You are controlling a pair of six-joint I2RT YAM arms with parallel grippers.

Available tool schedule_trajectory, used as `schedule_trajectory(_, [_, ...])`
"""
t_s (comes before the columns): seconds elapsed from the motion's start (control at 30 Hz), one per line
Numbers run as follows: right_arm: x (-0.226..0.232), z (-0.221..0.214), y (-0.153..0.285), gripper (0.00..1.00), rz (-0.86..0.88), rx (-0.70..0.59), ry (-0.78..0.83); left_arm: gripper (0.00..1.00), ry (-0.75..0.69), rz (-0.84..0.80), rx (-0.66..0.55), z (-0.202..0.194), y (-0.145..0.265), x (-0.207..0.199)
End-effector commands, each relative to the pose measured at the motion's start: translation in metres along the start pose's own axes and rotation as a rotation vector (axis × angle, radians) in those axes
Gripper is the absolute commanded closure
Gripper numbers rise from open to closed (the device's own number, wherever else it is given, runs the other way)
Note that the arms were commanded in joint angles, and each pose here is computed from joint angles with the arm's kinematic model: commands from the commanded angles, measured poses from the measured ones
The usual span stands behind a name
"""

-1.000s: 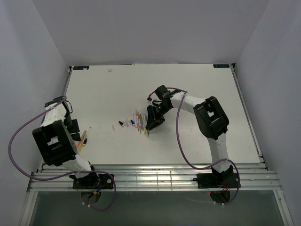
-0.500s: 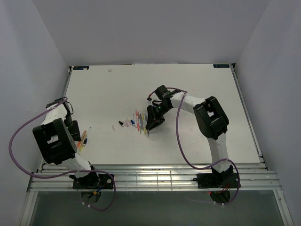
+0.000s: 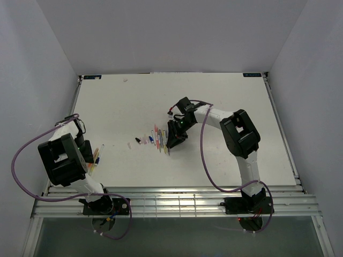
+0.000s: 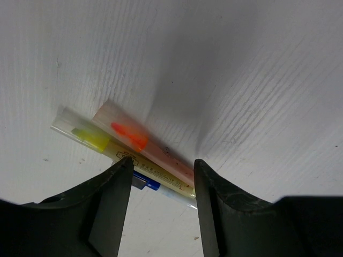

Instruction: Open the pen caps

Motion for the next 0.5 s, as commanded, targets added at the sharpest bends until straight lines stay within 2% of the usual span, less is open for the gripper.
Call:
schedule_trajectory(0.0, [-0.0047, -0.0029, -0.0013, 0.70, 0.011, 0.010, 0.004, 0.41, 0.179, -0.015, 0.011, 0.0007, 0.0005, -0.0081])
schedule_trajectory(0.47, [-0.0055, -0.0037, -0.0009, 0.70, 0.011, 0.008, 0.001, 0.42, 0.165, -0.035, -0.003, 0.0035, 0.0013, -0.0146])
Point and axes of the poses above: each gripper's point midway between its finger pads, its own y axis back along the fingers, its own x axis along the line the jaws close on, z = x × y, the point moved 2 cm from there along y, back along the fingers, and after that the axes turned 2 degrees about -y, right-handed, at the moved point
